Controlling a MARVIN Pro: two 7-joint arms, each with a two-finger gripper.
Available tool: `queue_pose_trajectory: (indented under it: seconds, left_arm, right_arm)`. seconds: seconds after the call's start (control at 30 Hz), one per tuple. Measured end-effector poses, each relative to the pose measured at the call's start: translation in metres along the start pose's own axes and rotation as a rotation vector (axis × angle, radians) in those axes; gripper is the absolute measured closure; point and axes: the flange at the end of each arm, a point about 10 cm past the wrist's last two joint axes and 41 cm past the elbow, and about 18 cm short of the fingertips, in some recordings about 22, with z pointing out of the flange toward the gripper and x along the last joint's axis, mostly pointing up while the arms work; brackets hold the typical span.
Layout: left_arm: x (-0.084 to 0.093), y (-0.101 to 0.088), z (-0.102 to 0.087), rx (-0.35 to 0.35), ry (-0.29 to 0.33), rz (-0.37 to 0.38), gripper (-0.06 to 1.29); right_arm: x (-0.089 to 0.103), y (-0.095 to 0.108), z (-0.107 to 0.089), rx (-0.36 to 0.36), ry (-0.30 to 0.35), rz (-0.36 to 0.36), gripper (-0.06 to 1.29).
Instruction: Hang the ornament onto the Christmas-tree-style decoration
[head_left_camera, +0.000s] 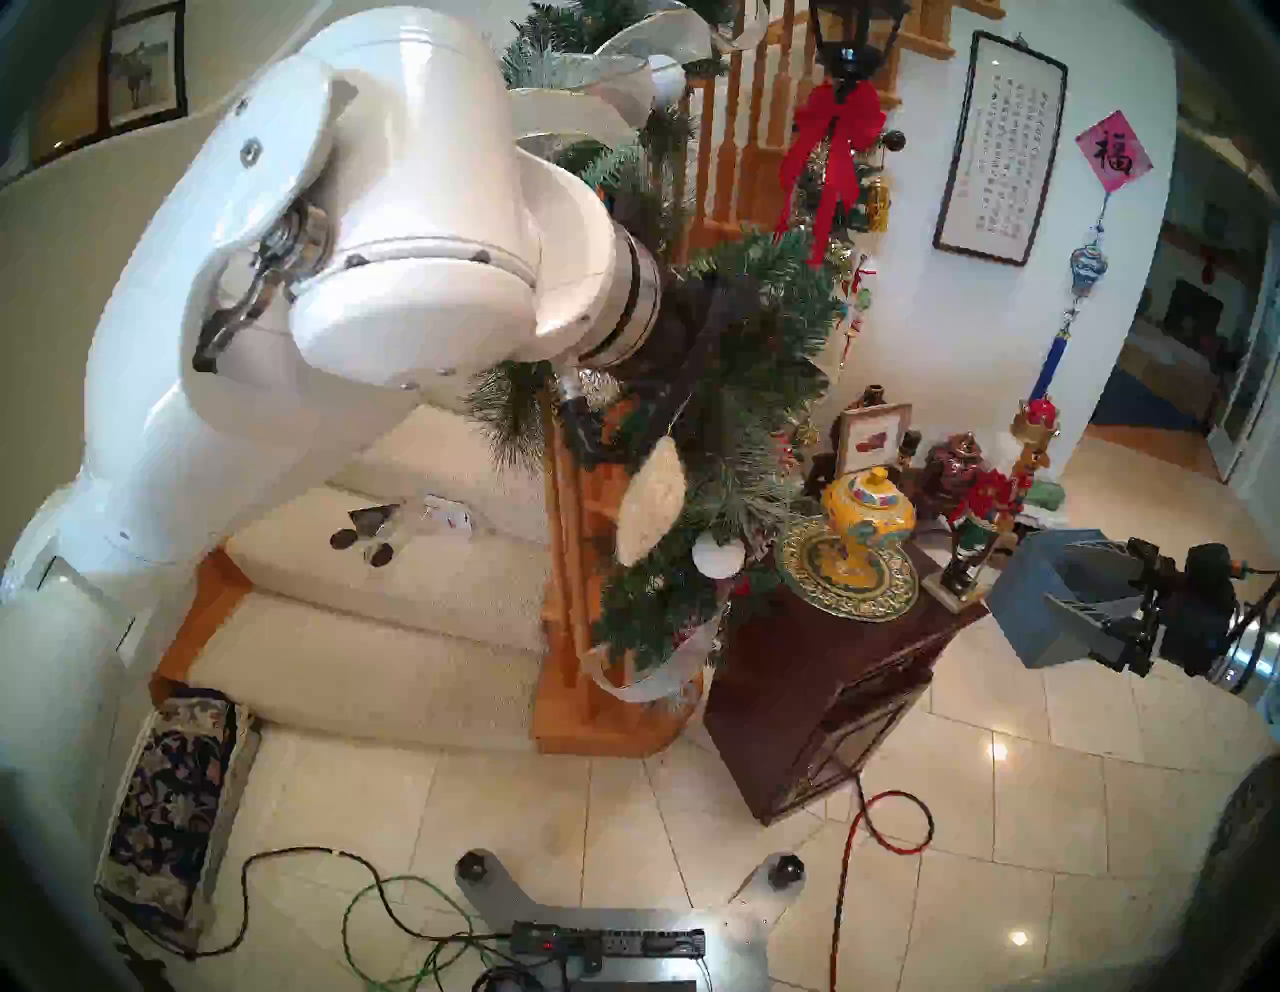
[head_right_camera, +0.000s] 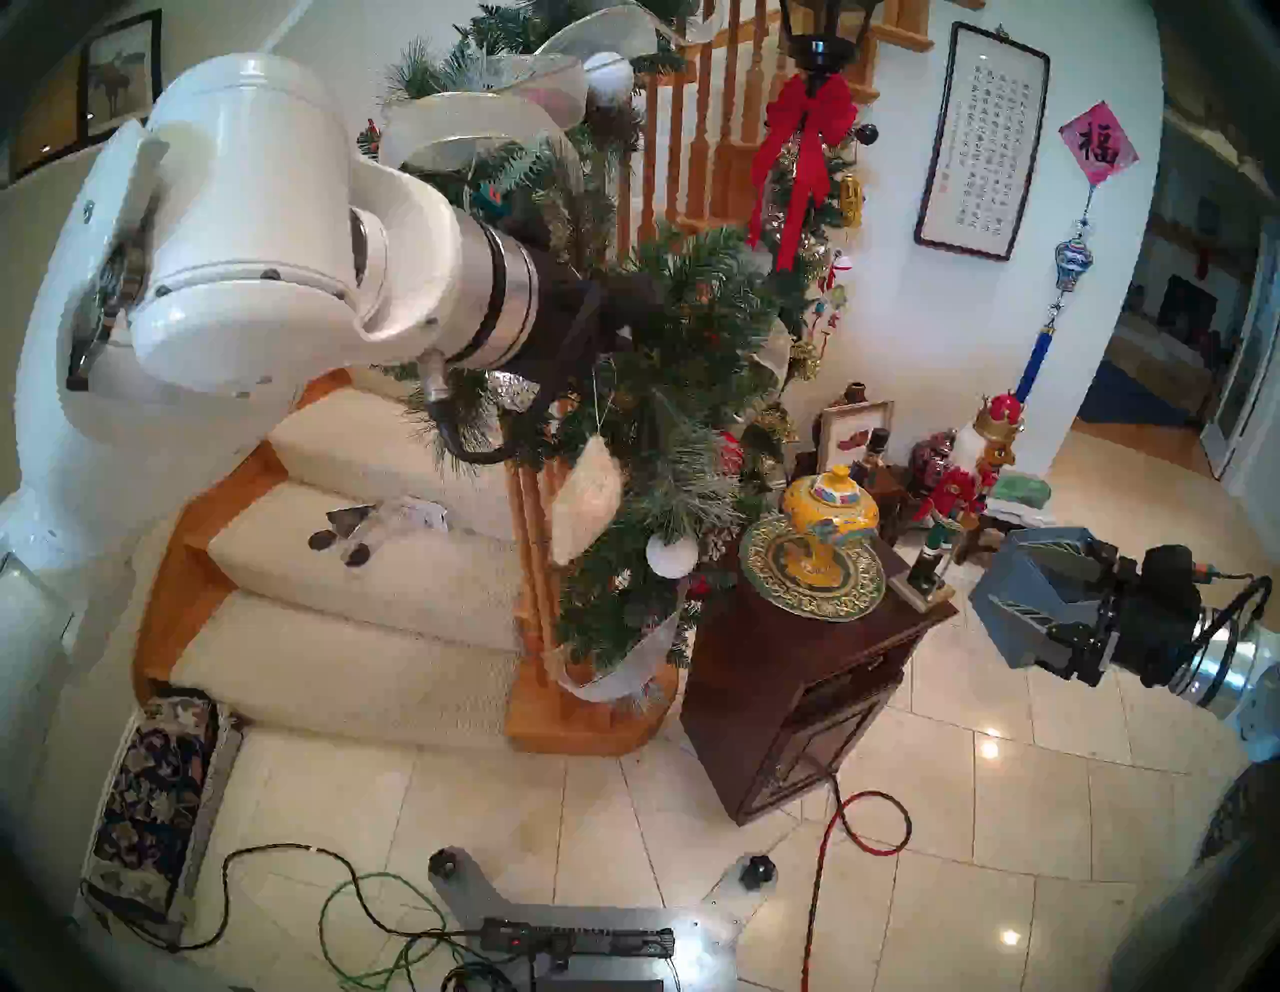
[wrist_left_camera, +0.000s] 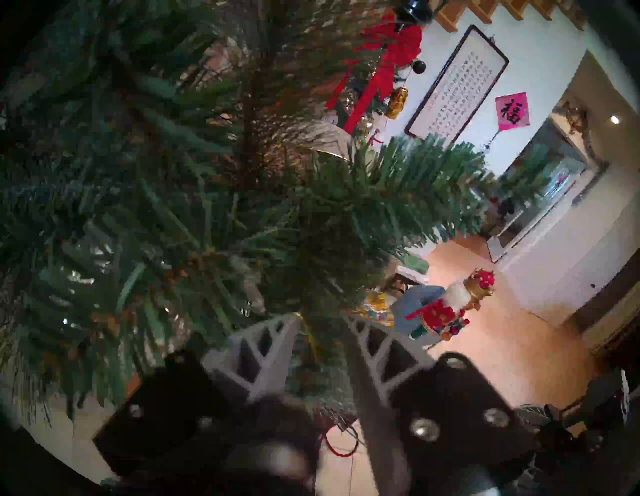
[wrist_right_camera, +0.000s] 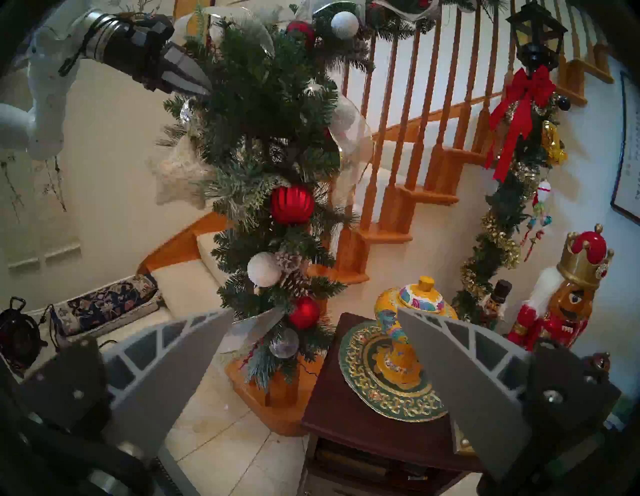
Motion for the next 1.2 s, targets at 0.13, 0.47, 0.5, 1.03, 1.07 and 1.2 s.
queue_pose_trajectory:
  seconds: [0.13,0.47,0.5,1.03,1.07,1.2]
  left_arm:
    - [-0.001,0.002,-0.003,-0.008,0.003,0.001,0.79]
    - [-0.002,0.003,-0.009,-0.019,0.011,-0.001,0.60]
    - [-0.002,0.003,-0.010,-0.020,0.012,-0.001,0.59]
    - [-0.007,0.004,-0.024,-0.049,0.000,-0.006,0.13]
    - [-0.009,0.004,-0.026,-0.053,-0.003,-0.006,0.13]
    - [-0.014,0.007,-0.033,-0.075,-0.014,0.000,0.13]
  right_arm:
    - [0.000,0.000,0.000,0.000,0.000,0.000,0.00]
    - [0.000,0.000,0.000,0.000,0.000,0.000,0.00]
    - [0.000,0.000,0.000,0.000,0.000,0.000,0.00]
    - [0.000,0.000,0.000,-0.001,0.000,0.000,0.00]
    - [0.000,0.000,0.000,-0.001,0.001,0.000,0.00]
    - [0.000,0.000,0.000,-0.002,0.001,0.001,0.00]
